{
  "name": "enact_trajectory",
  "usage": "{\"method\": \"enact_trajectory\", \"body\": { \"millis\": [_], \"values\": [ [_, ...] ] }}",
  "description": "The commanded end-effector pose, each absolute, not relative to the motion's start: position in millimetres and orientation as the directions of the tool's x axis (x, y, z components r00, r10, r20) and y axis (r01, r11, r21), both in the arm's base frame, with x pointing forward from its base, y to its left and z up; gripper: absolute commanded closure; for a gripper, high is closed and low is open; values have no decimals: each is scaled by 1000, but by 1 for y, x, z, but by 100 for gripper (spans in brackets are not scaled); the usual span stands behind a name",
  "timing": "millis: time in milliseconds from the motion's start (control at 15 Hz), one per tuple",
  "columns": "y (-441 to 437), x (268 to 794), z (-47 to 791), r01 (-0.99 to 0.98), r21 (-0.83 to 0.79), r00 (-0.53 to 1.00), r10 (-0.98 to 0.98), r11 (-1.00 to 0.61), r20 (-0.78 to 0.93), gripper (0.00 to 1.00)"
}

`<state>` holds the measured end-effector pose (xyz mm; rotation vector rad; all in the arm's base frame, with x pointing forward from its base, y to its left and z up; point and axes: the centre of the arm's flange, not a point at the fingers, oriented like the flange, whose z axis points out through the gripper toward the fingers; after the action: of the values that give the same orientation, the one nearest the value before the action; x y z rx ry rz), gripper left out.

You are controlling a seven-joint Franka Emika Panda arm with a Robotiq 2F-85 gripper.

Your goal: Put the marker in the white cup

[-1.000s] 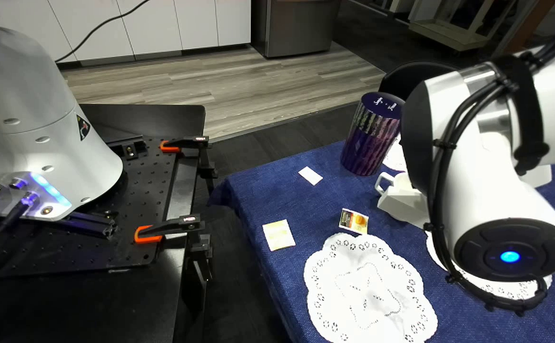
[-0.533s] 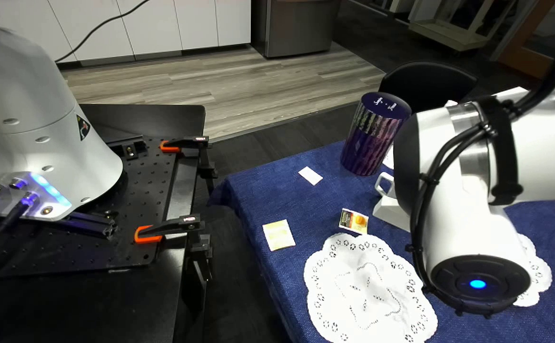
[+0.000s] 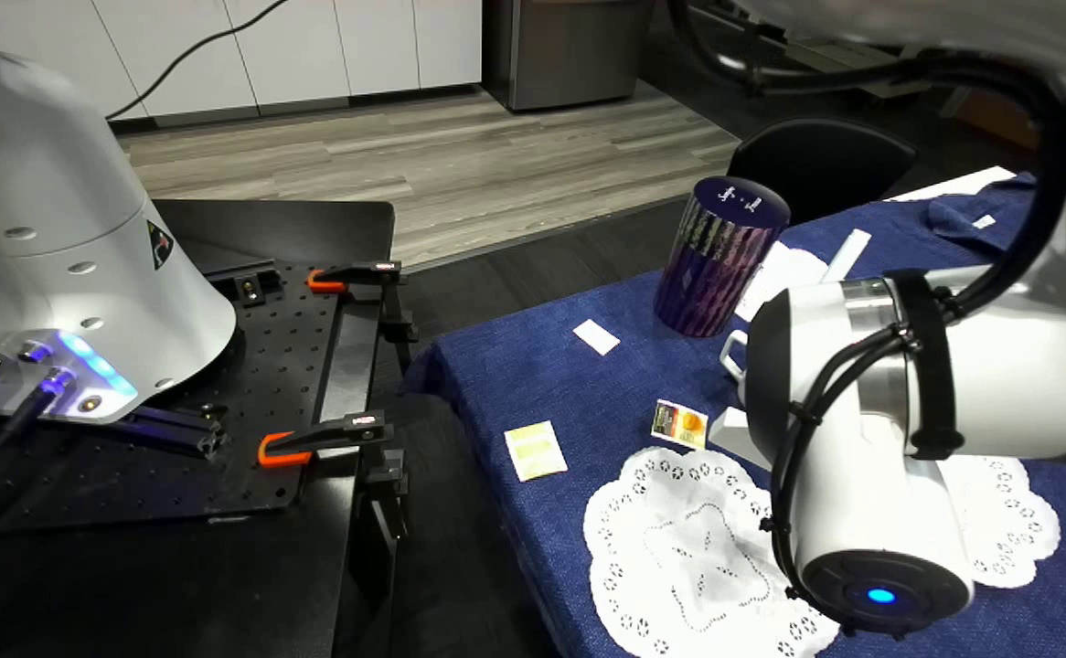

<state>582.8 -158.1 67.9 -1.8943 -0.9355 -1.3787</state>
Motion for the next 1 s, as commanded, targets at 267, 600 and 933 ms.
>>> {"method": "enact_trajectory", "body": {
  "millis": [267,600,933],
  "values": [
    [-165,599,59,819,-37,167,175,-573,970,95],
    [-167,601,52,819,-39,171,178,-572,969,95],
    [-168,601,43,817,-49,184,179,-575,967,95]
  ]
}}
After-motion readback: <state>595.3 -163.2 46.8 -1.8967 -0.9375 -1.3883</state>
